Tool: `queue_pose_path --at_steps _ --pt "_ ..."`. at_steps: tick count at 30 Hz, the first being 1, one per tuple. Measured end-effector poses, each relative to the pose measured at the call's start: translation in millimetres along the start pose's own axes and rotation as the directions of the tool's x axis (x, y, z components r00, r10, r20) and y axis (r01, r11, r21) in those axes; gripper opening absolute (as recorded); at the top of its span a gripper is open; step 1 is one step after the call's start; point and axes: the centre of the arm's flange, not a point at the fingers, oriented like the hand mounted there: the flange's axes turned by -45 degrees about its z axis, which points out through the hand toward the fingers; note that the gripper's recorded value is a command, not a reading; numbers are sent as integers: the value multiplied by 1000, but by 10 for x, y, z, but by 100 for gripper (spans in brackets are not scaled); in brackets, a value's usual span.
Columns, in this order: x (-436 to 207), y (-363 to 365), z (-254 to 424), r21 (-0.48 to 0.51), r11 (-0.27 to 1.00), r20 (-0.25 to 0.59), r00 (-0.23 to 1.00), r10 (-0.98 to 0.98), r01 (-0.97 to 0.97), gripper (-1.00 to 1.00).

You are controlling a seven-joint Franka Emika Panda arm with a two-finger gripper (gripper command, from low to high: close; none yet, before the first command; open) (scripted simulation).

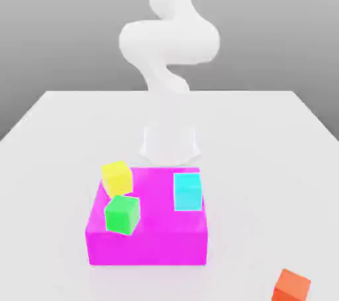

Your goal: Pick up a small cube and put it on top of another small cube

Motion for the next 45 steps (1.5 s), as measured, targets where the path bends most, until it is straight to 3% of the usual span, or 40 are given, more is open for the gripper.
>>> queue_pose_path --at_steps 8,16,29,33,34,41,45 --pt "-77 -468 1416 109 971 182 956 -231 214 0" --pt "-580 -1053 2714 253 884 314 830 -460 394 0" --pt "-2211 -1933 4381 521 633 402 489 -774 572 0" --pt "-2642 -1987 4808 538 614 402 464 -789 577 0" --pt "-2721 -1989 4886 539 614 402 464 -789 577 -100" --pt "-2731 -1990 4893 540 613 403 462 -790 577 -100" --pt "-2406 -1980 4535 540 613 403 463 -790 577 -100"
